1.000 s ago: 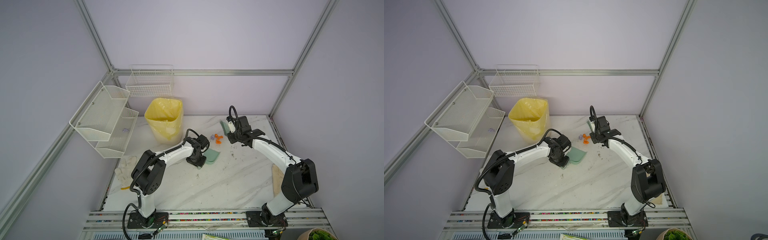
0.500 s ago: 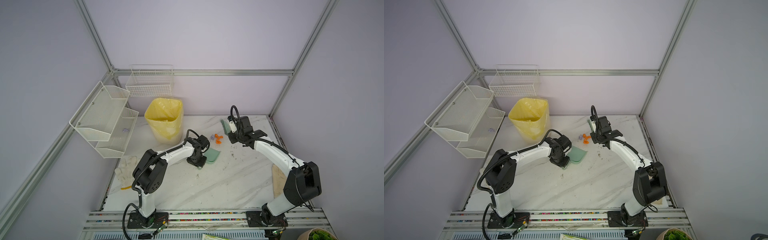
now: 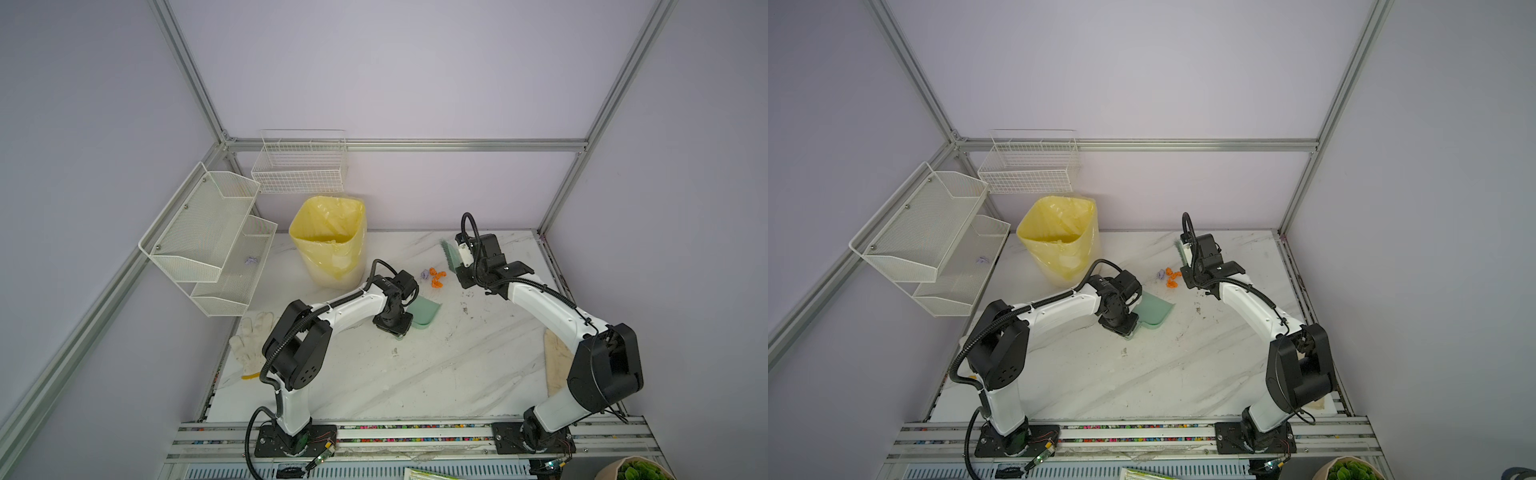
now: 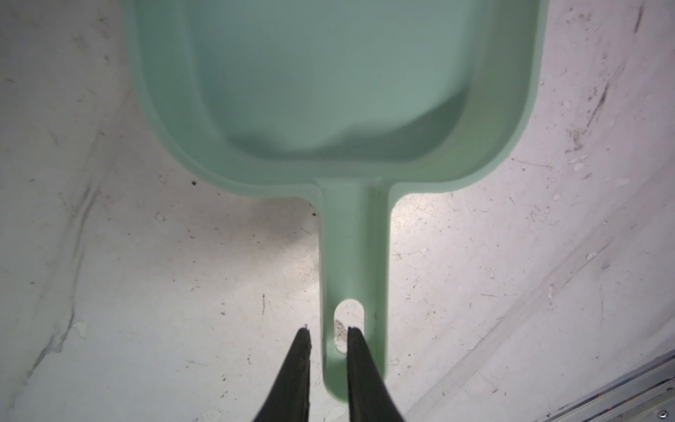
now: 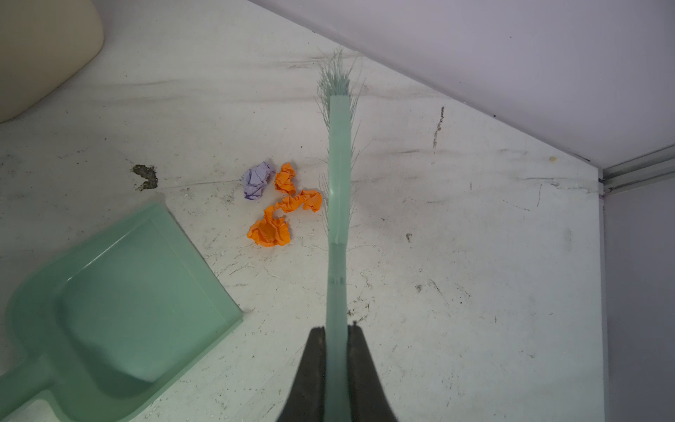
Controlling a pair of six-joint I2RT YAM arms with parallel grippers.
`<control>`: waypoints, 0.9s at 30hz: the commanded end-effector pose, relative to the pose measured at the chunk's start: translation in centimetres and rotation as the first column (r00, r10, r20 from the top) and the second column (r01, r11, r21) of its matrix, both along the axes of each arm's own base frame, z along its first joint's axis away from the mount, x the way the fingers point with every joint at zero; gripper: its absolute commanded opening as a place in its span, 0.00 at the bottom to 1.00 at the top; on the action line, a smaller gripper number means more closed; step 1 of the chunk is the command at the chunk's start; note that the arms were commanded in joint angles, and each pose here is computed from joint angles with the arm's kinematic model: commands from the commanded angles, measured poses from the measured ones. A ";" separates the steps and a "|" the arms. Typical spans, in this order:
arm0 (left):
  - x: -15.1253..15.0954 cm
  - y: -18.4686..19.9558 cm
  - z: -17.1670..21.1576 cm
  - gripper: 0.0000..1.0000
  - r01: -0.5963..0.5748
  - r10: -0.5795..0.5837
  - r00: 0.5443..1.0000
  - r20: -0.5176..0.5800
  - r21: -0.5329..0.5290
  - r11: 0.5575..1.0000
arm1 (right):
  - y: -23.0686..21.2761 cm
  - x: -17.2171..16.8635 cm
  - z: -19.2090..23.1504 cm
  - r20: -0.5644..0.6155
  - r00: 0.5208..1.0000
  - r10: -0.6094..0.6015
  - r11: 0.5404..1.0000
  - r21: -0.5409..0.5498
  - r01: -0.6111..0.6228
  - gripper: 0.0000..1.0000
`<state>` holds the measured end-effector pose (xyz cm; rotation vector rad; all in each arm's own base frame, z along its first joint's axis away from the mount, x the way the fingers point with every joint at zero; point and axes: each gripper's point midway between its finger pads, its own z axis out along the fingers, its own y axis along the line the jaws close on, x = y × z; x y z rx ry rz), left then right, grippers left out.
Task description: Sweep away the paper scraps from the table
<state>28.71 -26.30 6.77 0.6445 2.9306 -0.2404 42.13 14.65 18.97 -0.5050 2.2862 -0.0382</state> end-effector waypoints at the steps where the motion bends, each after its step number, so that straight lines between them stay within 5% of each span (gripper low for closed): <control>1: -0.9 0.8 0.9 0.19 -0.013 0.012 1.000 -0.006 -0.009 1.000 | -0.1 0.0 1.7 0.050 0.999 -0.003 1.000 0.021 0.002 0.00; 27: -1.7 0.6 -1.3 0.18 -0.013 0.013 0.999 -0.052 0.002 1.000 | -0.6 -0.1 2.4 0.074 0.997 -0.019 1.000 0.018 0.018 0.00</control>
